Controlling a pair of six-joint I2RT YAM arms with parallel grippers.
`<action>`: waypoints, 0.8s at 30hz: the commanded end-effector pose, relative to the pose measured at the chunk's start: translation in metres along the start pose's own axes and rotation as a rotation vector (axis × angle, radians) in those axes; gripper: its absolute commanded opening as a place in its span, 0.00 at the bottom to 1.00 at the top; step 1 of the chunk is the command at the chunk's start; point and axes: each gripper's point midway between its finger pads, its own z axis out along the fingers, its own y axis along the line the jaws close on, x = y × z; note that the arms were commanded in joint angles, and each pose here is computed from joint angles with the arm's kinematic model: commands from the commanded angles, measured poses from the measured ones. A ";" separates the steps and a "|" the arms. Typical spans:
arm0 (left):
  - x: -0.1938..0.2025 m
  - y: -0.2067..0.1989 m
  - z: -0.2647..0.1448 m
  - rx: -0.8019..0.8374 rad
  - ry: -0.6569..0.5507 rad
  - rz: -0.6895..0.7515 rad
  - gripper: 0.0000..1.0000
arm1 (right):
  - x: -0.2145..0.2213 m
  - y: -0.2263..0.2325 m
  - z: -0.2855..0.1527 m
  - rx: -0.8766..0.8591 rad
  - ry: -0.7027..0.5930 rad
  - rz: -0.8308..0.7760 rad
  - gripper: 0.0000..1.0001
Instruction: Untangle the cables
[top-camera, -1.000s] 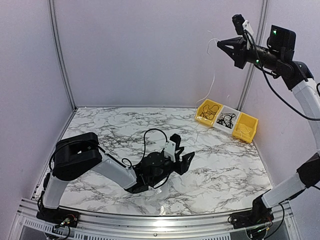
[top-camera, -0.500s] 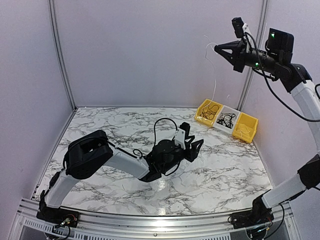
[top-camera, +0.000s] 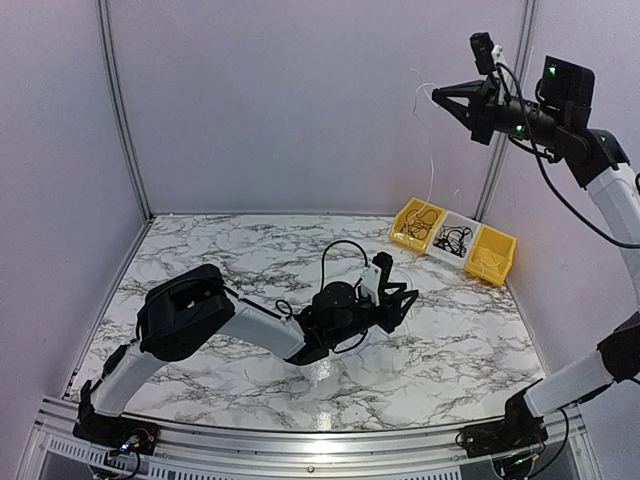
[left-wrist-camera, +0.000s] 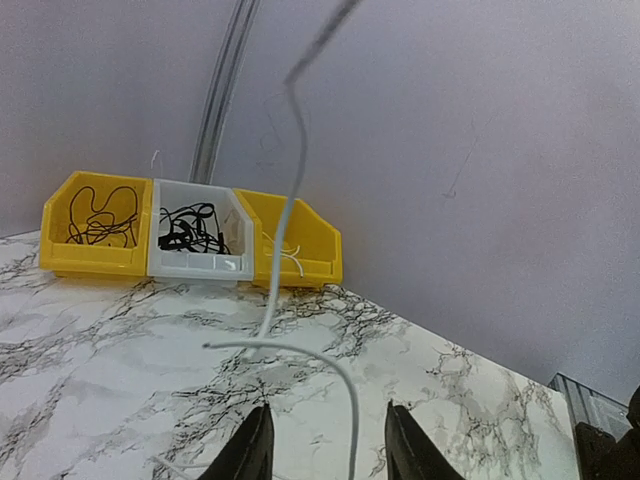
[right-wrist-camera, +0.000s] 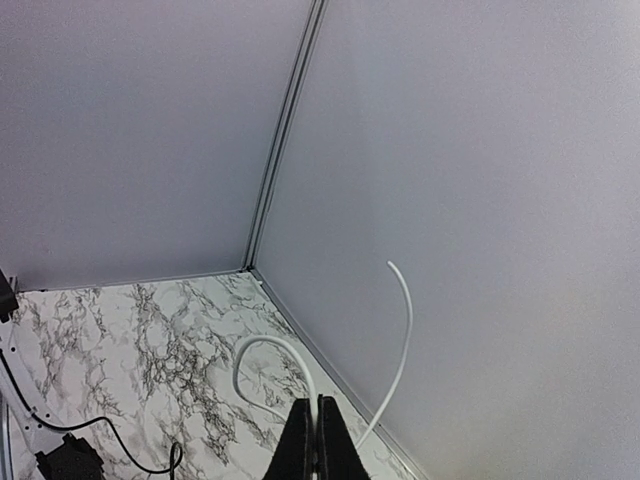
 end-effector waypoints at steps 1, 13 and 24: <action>0.005 -0.012 0.006 0.065 0.004 -0.007 0.40 | -0.010 0.002 -0.006 -0.002 -0.033 0.000 0.00; 0.020 0.006 0.031 0.023 0.009 -0.045 0.06 | -0.028 0.000 -0.011 0.013 -0.060 -0.009 0.00; 0.063 0.006 -0.004 -0.011 0.116 -0.056 0.00 | -0.072 -0.066 -0.031 0.359 -0.087 -0.170 0.00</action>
